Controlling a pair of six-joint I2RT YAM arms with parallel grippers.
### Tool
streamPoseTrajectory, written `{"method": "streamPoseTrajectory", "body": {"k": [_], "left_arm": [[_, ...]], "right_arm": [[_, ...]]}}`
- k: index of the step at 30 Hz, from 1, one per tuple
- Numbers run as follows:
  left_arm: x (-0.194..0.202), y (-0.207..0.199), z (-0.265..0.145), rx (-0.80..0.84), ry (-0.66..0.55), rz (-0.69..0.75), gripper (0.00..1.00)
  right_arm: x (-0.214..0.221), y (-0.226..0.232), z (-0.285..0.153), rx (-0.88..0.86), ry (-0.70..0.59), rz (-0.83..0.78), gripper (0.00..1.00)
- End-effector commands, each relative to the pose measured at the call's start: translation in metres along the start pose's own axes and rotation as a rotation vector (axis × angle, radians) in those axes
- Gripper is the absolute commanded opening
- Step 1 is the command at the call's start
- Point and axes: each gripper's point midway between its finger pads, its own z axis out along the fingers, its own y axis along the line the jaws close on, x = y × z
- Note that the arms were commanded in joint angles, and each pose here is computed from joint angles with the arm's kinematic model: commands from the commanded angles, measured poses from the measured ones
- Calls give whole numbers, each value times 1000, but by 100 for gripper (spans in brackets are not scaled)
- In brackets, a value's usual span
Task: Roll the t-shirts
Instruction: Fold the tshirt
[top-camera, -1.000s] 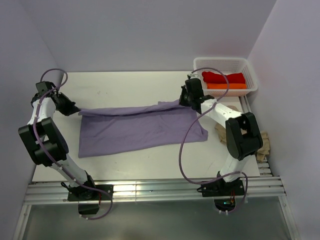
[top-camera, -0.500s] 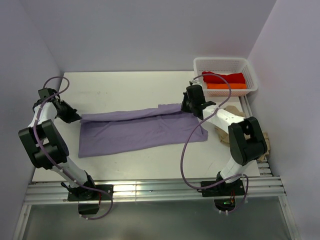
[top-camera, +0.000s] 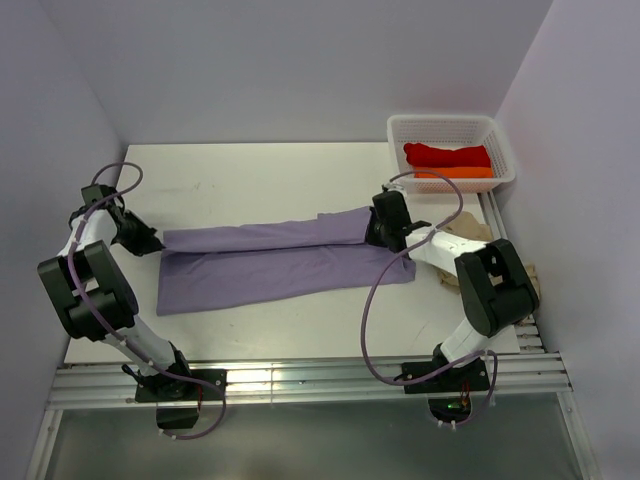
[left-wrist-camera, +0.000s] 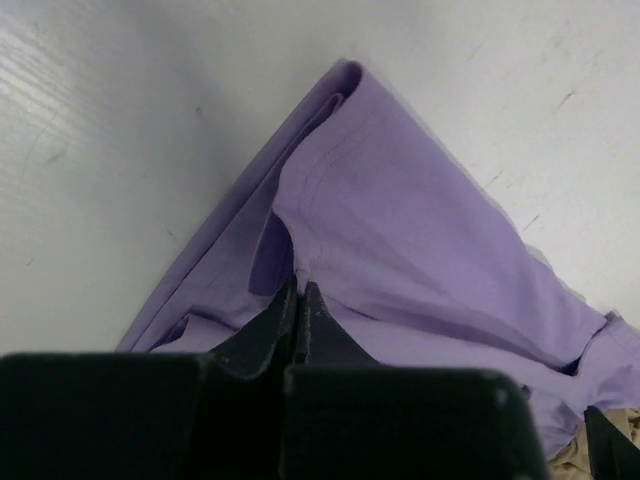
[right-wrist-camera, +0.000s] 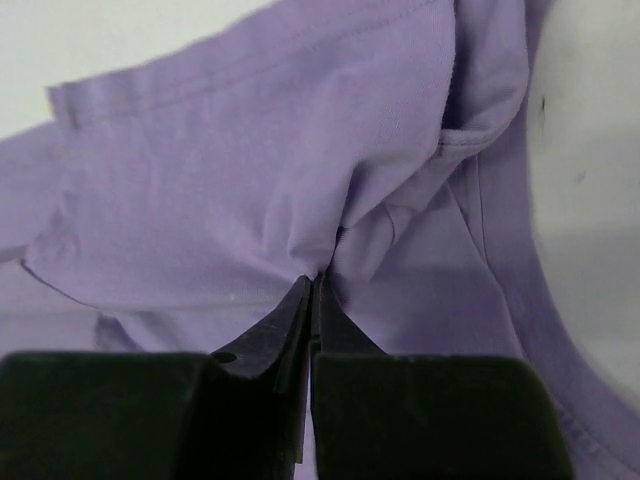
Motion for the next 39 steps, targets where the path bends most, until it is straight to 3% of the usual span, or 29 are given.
{"method": "streamPoseTrajectory", "body": {"k": [1,3,4,6,8,10,11,17,25,32,39], "left_arm": [[4,13,0,-46,2,24,2],[9,20,3,-73,18,14,11],[10,22,4,-86,22,1,21],[10,21,2,-83,17,-5,27],[6,19,-5,-82,-12,-5,39],[0,21,-12,-104,-40,-6,47],[-4,19,-18,-105,-61,-3,52],[-27,-13,-50,-10,-153,19,54],[-34,-43,-52,34,-155,71,53],[-24,-72,-42,83,-119,114,53],[-9,-100,-45,139,-110,160,53]], "right_arm": [[1,-3,-2,20,-29,26,4],[6,-4,2,31,-7,27,16],[8,-6,2,49,14,34,26],[6,-8,1,70,8,37,33],[-1,-9,-3,78,-15,44,52],[-14,-5,-12,69,-52,36,59],[-19,-3,-15,64,-63,31,59],[-52,24,-23,22,-118,-43,59],[-82,51,-1,17,-95,-154,59],[-67,100,24,-224,15,-275,59],[-51,117,50,-228,89,-294,59]]}}
